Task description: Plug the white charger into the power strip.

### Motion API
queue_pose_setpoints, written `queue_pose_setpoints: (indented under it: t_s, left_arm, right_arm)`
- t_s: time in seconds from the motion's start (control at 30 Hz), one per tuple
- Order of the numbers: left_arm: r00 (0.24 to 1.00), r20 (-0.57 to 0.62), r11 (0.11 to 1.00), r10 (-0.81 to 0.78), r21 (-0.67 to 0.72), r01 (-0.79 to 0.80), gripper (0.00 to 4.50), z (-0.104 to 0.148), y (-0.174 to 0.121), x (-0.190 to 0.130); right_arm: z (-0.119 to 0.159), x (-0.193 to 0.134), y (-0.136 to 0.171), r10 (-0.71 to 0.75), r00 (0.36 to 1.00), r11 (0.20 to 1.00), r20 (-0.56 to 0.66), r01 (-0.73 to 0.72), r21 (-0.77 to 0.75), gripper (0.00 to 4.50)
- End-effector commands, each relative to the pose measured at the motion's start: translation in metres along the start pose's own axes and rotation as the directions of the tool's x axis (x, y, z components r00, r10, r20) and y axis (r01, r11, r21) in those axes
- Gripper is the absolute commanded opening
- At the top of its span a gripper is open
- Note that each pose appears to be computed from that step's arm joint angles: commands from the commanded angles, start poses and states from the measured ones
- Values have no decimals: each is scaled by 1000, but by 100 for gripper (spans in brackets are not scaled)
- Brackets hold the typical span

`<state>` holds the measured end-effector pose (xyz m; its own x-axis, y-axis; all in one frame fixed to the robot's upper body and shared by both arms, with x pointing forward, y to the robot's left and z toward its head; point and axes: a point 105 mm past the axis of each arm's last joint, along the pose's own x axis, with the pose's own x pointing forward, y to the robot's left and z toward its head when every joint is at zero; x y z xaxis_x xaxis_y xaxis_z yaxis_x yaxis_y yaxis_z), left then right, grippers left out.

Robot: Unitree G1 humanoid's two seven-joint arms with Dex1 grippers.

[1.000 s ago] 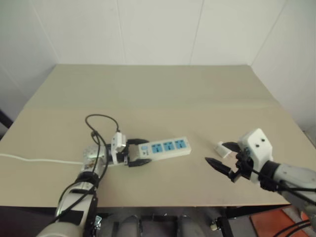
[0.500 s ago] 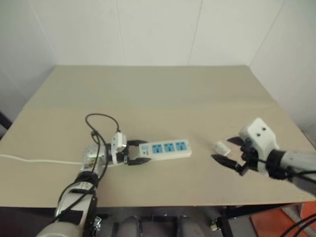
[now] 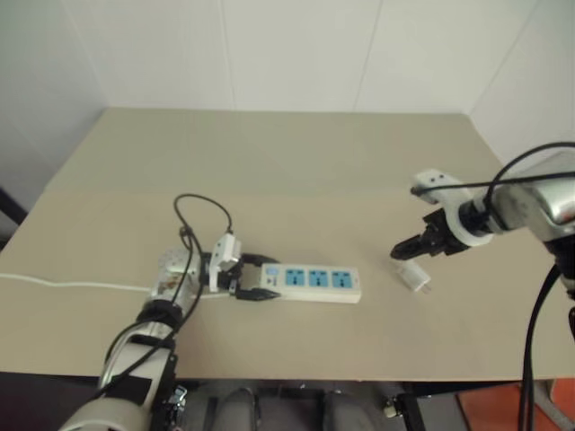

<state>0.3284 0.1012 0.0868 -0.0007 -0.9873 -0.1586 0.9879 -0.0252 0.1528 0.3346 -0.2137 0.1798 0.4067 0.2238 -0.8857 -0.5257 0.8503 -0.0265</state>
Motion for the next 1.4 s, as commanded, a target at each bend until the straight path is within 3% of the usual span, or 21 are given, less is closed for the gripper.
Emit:
queue_pose_setpoints:
  t_s: [0.03, 0.33, 0.77, 1.1, 1.2, 1.4]
  left_arm:
    - [998, -44, 998, -40, -59, 38, 326, -15, -8, 14]
    - [995, -55, 996, -79, -46, 77, 326, -12, -9, 17]
    - [998, -24, 998, -52, -47, 50, 326, -11, -11, 13]
    - [996, -74, 998, -45, -45, 42, 326, -17, -12, 9]
    - [996, -77, 998, -43, -45, 40, 326, -18, -12, 10]
    - [996, -84, 998, -42, -43, 38, 326, -18, -11, 10]
  right_arm:
    - [10, -2, -8, -46, 999, 999, 0, 46, -19, 450]
    - [0, 22, -5, -28, 995, 999, -98, 25, -30, 450]
    - [-8, 37, -13, -16, 991, 1000, -133, 16, 2, 450]
    - [-14, 46, -14, 8, 987, 1000, -157, -5, 23, 450]
    - [-13, 47, -14, 8, 988, 1000, -154, -5, 24, 390]
    - [-14, 51, -16, -6, 986, 1000, -168, 7, 6, 183]
